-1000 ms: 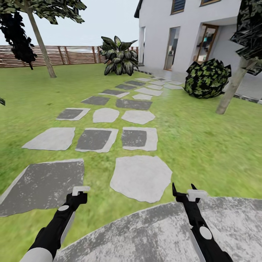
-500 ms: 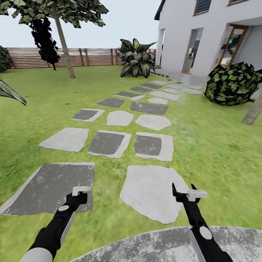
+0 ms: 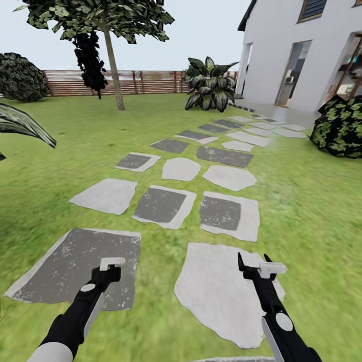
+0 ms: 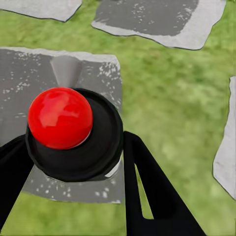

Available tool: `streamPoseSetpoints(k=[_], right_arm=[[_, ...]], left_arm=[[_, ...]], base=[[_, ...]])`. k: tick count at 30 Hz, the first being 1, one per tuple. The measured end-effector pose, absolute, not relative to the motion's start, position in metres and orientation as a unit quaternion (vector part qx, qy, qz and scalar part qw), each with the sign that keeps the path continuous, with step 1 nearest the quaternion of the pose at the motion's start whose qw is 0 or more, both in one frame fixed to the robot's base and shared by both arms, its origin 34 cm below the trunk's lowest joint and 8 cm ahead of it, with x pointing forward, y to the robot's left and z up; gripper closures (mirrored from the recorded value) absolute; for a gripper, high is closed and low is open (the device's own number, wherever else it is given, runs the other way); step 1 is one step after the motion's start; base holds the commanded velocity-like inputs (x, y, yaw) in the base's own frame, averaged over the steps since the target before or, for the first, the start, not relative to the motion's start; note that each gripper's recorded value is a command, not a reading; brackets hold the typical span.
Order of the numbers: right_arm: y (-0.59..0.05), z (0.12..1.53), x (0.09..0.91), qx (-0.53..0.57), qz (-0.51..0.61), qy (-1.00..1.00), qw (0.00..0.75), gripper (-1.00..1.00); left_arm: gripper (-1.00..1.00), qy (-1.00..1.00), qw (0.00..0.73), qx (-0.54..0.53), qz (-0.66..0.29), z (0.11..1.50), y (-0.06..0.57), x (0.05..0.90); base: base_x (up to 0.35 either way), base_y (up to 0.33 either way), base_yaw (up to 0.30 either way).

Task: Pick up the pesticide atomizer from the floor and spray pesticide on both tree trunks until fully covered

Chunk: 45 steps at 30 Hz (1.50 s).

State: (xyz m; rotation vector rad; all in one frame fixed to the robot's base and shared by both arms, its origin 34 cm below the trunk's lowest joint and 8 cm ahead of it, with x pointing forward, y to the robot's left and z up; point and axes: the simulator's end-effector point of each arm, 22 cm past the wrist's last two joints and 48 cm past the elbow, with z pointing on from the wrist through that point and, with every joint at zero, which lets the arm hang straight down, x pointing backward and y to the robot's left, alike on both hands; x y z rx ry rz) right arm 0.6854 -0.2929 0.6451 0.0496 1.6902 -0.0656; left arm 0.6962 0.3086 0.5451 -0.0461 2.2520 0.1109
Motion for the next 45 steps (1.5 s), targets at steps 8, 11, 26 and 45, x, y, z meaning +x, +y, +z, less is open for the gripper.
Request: streamPoseSetpoints(k=[8, 11, 26, 45], right_arm=[[-0.293, 0.650, 0.686, 0.022, -0.029, 0.745, 0.666, -1.00], [-0.293, 0.652, 0.686, 0.022, -0.029, 0.744, 0.667, -1.00], [-0.293, 0.660, 0.687, 0.022, -0.029, 0.739, 0.673, -1.00], [-0.293, 0.670, 0.688, 0.023, -0.029, 0.733, 0.680, -1.00]], left_arm=[[1.00, 0.900, 0.432, -0.019, 0.045, 0.550, 0.309, 0.698], [1.00, 0.900, 0.434, -0.019, 0.045, 0.551, 0.309, 0.698], [1.00, 0.897, 0.440, -0.020, 0.045, 0.560, 0.309, 0.700], [1.00, 0.893, 0.448, -0.020, 0.044, 0.570, 0.308, 0.703]], base=[[0.341, -0.095, 0.219], [0.341, -0.095, 0.218], [0.341, -0.092, 0.217], [0.341, -0.107, 0.191]])
